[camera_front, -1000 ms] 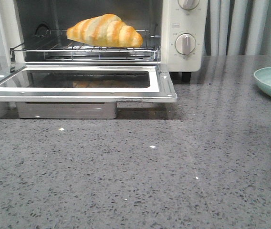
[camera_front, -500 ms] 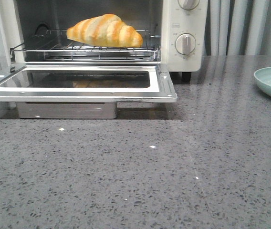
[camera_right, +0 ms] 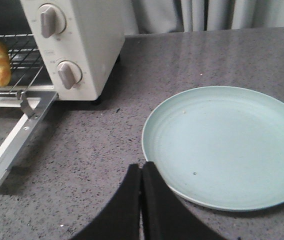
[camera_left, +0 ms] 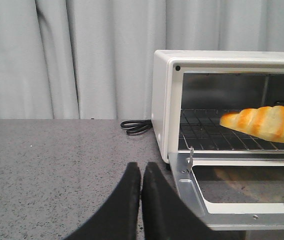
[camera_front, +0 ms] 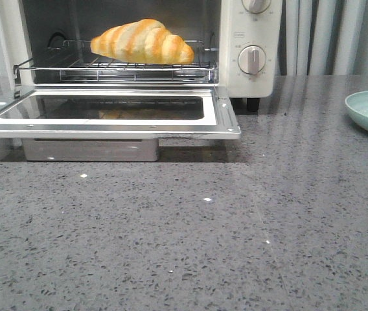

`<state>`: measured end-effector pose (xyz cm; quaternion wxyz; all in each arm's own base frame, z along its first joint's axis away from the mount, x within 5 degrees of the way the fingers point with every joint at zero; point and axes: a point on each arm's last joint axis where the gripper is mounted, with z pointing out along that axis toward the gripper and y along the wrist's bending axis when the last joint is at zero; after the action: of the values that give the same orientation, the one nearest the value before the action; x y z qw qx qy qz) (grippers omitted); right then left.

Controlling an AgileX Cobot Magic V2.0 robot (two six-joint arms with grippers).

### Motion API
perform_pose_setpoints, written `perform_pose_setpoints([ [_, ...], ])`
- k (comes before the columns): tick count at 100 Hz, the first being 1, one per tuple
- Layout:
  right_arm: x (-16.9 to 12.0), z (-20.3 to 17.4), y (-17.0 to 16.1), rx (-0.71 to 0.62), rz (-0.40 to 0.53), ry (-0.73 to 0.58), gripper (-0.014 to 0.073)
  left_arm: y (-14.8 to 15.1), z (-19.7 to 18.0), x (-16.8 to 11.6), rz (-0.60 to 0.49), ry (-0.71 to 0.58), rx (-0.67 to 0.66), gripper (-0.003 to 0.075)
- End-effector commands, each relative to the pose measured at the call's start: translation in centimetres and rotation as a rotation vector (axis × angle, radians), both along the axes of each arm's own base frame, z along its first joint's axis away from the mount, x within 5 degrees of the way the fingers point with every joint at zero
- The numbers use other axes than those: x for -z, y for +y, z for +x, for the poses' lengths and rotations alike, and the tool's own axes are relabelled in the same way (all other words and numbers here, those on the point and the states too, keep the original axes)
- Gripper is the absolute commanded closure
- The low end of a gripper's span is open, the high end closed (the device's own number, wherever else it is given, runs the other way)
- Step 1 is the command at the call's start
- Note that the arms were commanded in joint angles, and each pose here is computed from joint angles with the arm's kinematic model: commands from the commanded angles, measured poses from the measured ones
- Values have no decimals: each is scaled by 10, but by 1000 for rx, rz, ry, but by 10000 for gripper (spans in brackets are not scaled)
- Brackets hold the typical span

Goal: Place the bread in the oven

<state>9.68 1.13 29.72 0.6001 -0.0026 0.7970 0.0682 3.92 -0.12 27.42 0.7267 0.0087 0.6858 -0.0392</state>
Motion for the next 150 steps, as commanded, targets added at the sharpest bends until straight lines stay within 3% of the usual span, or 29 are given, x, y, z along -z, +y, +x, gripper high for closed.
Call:
perform_pose_setpoints([
  [1,-8,-5,-5,45,22,-140,662,-1,-1,-14,-18,-84,8,741],
  [36,22,-21,-13,141,16,-173,662,-1,-1,-14,-18,-84,8,741],
  [60,39,-33,-14,165,19,-301,662,-1,-1,-14,-18,-84,8,741],
  [113,67,-38,-14,149,-120,-446,663,-1,-1,-14,-18,-84,8,741],
  [150,85,-42,-13,142,-170,-463,663,-1,-1,-14,-18,-84,8,741],
])
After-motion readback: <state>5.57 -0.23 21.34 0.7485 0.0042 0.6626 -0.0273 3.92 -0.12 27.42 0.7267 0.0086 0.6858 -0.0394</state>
